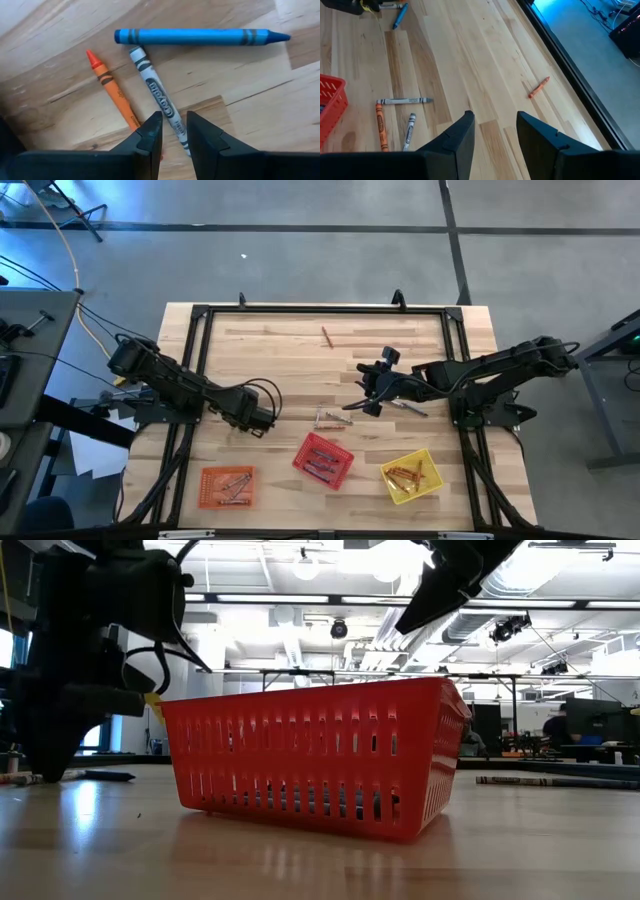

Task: Sort crayons
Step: Put the gray crayon into the orange bin, then put the orange crayon into the yellow bin

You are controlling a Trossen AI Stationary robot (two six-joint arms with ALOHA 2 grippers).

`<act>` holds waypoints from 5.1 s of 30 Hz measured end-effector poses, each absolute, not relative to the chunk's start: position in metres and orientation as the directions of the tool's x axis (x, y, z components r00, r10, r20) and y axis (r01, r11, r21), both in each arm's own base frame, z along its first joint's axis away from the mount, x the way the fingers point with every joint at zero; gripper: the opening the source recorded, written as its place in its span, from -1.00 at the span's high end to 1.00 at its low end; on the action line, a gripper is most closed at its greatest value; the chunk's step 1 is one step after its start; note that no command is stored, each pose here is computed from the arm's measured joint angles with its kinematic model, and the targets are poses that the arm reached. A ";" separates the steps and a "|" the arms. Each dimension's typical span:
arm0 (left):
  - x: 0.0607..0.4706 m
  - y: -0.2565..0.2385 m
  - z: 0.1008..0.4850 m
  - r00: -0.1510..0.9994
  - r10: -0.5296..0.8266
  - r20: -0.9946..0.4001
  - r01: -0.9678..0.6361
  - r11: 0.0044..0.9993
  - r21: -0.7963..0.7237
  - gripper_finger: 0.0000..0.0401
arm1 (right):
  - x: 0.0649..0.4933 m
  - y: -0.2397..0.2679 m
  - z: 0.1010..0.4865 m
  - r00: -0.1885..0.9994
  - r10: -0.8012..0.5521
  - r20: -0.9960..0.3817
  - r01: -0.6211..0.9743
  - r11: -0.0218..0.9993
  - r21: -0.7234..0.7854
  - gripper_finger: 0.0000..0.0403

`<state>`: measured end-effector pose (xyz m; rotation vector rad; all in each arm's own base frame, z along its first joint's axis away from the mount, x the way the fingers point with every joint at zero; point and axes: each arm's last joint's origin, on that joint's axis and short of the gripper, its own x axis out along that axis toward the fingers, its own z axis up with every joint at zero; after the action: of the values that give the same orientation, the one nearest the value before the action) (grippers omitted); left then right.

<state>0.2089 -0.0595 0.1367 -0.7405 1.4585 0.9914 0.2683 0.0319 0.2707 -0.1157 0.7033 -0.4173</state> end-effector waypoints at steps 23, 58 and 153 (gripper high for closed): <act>0.194 -0.059 0.127 -0.081 0.027 -0.996 -0.891 0.446 0.084 0.97 | 0.267 0.032 0.270 0.675 -0.412 -0.612 0.330 0.911 -0.249 0.31; 0.195 -0.184 0.318 0.698 -0.319 -0.641 0.084 0.926 -0.368 1.00 | 0.270 0.032 0.273 0.700 -0.408 -0.586 0.349 0.912 -0.217 0.31; 0.229 -0.090 0.219 -0.177 0.496 -0.850 -0.549 0.667 0.504 0.55 | 0.270 0.032 0.272 0.695 -0.409 -0.592 0.359 0.910 -0.207 0.31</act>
<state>0.2285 -0.0904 0.2193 -0.0465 1.4816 0.9291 0.2696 0.0321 0.2719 -0.0774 0.6787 -0.4287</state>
